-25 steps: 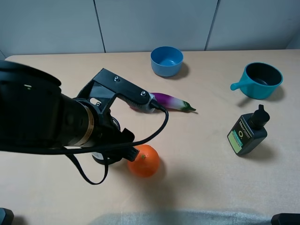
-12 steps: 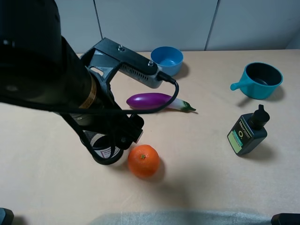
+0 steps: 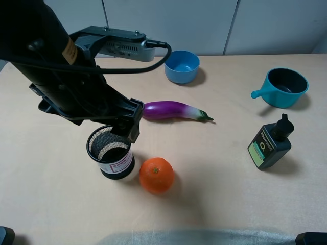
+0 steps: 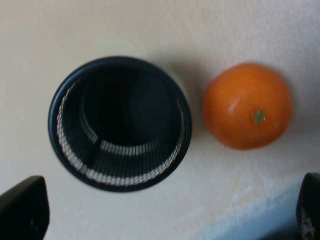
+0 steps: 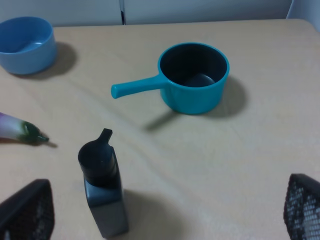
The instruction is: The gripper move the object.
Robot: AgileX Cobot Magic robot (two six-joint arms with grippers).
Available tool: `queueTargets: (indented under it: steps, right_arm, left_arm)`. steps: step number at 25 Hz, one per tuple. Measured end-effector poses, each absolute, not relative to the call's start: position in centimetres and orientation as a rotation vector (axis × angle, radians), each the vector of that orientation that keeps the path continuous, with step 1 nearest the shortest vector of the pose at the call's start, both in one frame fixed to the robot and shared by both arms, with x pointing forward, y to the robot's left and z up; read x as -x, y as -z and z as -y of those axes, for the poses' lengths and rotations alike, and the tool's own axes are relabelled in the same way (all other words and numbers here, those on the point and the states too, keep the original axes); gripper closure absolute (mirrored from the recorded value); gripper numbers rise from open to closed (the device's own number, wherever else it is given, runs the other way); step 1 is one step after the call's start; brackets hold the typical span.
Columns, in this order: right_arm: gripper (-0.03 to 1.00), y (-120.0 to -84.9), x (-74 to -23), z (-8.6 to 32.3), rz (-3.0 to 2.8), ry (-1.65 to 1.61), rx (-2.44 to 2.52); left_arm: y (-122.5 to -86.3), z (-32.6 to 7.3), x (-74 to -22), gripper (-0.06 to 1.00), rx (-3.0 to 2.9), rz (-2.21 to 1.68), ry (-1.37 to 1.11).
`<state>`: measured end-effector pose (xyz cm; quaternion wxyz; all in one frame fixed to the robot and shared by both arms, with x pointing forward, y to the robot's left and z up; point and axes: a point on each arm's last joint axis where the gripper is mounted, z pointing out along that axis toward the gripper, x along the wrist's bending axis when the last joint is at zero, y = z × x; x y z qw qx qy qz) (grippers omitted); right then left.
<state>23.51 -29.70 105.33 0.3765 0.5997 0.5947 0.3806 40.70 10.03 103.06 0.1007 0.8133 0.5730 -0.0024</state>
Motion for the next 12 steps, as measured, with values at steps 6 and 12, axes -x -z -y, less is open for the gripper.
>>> queueTargets:
  steps: [6, 12]
  right_arm:
    - [0.28, -105.3, -23.5, 29.7, -1.521, -0.974, -1.533]
    - [0.28, -105.3, -23.5, 29.7, -1.521, -0.974, -1.533]
  left_arm:
    - [-105.5, -13.0, -40.9, -0.05, -2.333, -1.735, 0.017]
    - [-108.6, -16.8, -39.7, -0.05, -2.234, -1.781, -0.016]
